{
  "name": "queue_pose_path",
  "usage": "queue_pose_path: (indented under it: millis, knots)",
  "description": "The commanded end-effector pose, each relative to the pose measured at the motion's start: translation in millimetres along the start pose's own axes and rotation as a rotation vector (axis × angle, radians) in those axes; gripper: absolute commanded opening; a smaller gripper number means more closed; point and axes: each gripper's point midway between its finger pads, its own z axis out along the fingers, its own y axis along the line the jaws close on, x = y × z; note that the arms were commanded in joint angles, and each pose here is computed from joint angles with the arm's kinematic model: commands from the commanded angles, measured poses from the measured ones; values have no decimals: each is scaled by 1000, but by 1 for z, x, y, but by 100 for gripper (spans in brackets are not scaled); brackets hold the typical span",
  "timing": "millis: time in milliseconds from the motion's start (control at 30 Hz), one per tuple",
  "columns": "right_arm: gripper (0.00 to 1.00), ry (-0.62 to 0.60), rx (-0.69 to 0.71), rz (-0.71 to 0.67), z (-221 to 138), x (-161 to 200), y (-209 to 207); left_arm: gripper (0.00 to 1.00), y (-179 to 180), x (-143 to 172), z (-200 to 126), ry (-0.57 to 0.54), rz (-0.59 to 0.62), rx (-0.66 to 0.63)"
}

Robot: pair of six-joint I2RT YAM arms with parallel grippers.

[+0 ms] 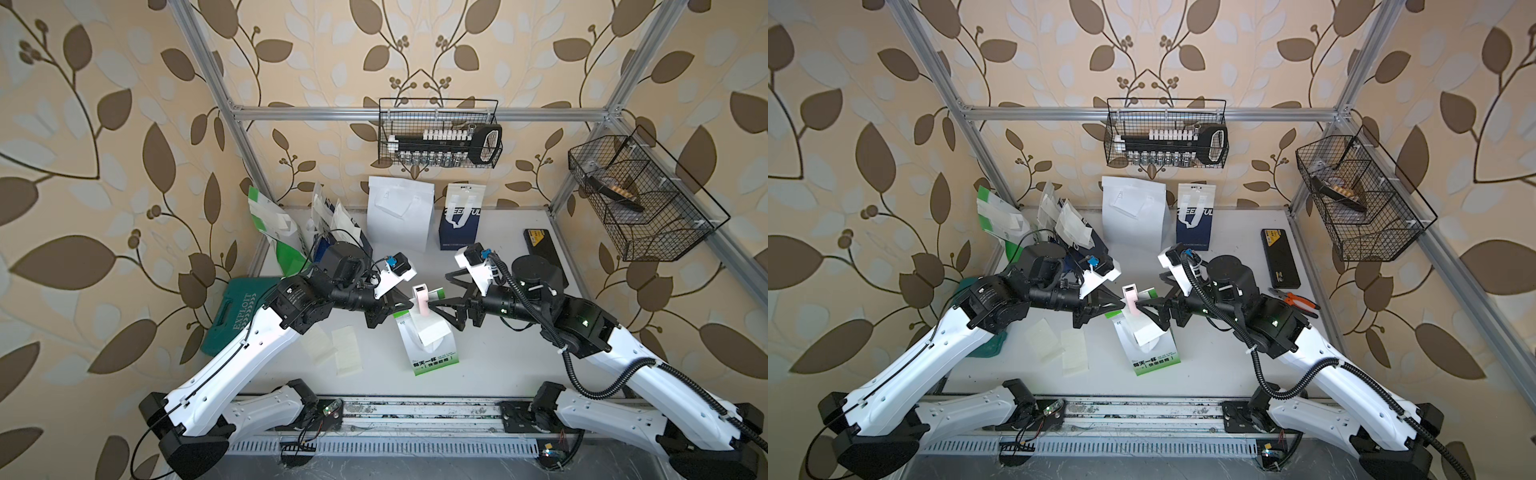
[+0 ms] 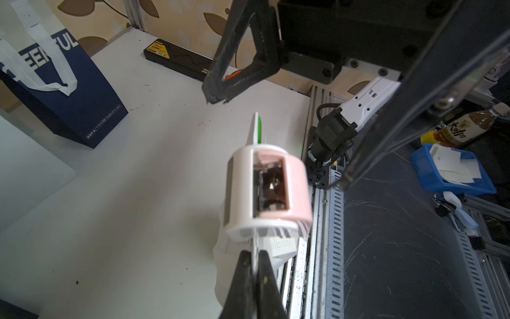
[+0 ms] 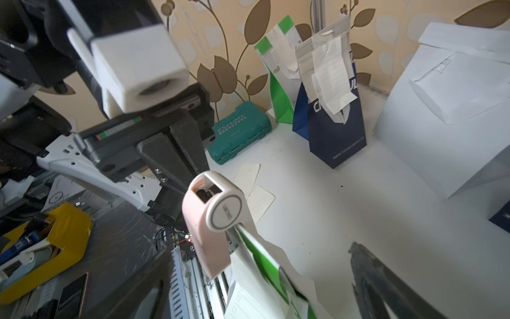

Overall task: Staple the receipts to the bags
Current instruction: Staple the receipt to the takeout bag.

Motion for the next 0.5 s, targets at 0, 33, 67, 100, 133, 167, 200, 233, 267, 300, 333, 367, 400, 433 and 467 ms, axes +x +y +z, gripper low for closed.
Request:
queue_pose_path:
  millis: [0, 33, 67, 100, 133, 167, 200, 233, 267, 300, 333, 367, 400, 433, 467]
  knots:
    - [100, 31, -174, -57, -4, -1, 25, 0, -17, -14, -10, -49, 49, 68]
    - [100, 40, -209, -66, -1, 0, 29, 0, -18, -14, -9, -50, 49, 77]
    - [100, 52, -229, -71, 1, 0, 31, 0, -19, -14, -9, -49, 44, 83]
    - [100, 59, -239, -75, 4, 0, 32, 0, -20, -14, -8, -47, 40, 91]
    - [100, 67, -249, -85, 6, 1, 33, 0, -21, -14, -8, -43, 40, 97]
    - [100, 77, -253, -93, 8, 2, 32, 0, -22, -14, -7, -38, 39, 100]
    - [100, 81, -256, -101, 10, 3, 32, 0, -22, -15, -7, -35, 40, 101]
    - [100, 91, -269, -112, 11, 5, 33, 0, -23, -15, -6, -31, 39, 104]
    - [100, 102, -279, -117, 13, 7, 33, 0, -24, -15, -6, -28, 41, 108]
    - [100, 111, -291, -125, 15, 8, 35, 0, -25, -16, -6, -26, 41, 111]
    - [99, 120, -306, -134, 15, 9, 36, 0, -26, -16, -6, -24, 41, 116]
    - [99, 129, -316, -140, 16, 11, 37, 0, -28, -16, -6, -21, 42, 122]
    - [99, 136, -322, -146, 17, 12, 38, 0, -28, -16, -6, -18, 42, 124]
    - [98, 144, -332, -153, 18, 12, 39, 0, -28, -17, -6, -18, 42, 126]
    - [97, 151, -340, -156, 19, 13, 39, 0, -28, -17, -6, -19, 43, 128]
